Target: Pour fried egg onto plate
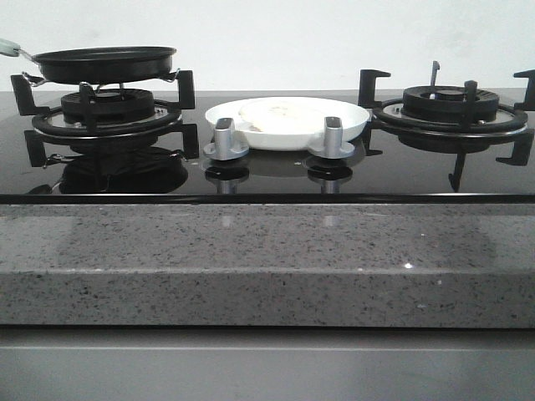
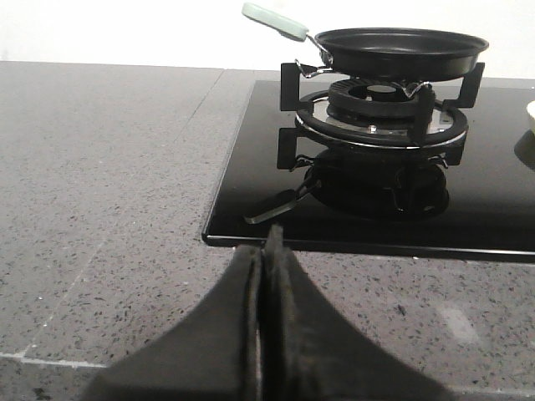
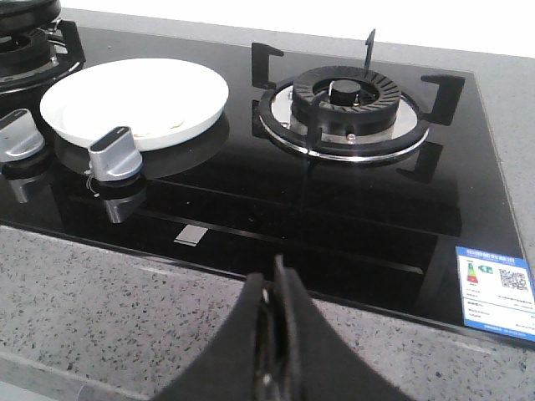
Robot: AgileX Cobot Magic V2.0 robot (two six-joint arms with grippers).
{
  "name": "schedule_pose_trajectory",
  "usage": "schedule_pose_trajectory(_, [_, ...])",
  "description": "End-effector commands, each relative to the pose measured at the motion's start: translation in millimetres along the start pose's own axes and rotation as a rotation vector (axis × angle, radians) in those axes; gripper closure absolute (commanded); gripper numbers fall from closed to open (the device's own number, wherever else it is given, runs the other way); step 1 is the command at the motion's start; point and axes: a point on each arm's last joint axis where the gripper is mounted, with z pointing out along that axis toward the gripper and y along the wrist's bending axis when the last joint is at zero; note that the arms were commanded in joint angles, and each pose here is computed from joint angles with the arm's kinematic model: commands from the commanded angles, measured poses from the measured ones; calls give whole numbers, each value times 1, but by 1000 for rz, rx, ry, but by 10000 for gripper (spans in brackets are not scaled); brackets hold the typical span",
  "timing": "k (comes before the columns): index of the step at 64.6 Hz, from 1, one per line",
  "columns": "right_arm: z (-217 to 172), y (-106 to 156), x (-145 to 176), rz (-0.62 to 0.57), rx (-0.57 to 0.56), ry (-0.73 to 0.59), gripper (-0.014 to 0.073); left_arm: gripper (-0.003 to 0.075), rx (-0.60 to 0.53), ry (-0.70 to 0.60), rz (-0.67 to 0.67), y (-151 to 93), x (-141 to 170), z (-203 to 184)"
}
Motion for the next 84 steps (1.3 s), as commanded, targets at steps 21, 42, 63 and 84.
schedule_pose_trajectory(21, [-2, -1, -15, -12, 15, -93, 662, 739, -4, -101, -23, 1, -7, -1])
schedule_pose_trajectory(42, [-2, -1, -15, -12, 15, -93, 662, 739, -4, -101, -23, 1, -7, -1])
schedule_pose_trajectory(63, [-4, -5, -3, -9, 59, -272, 662, 739, -4, -101, -23, 1, -7, -1])
schedule_pose_trajectory(84, [-3, -17, 65, 3, 253, -309, 662, 739, -4, -99, -23, 1, -7, -1])
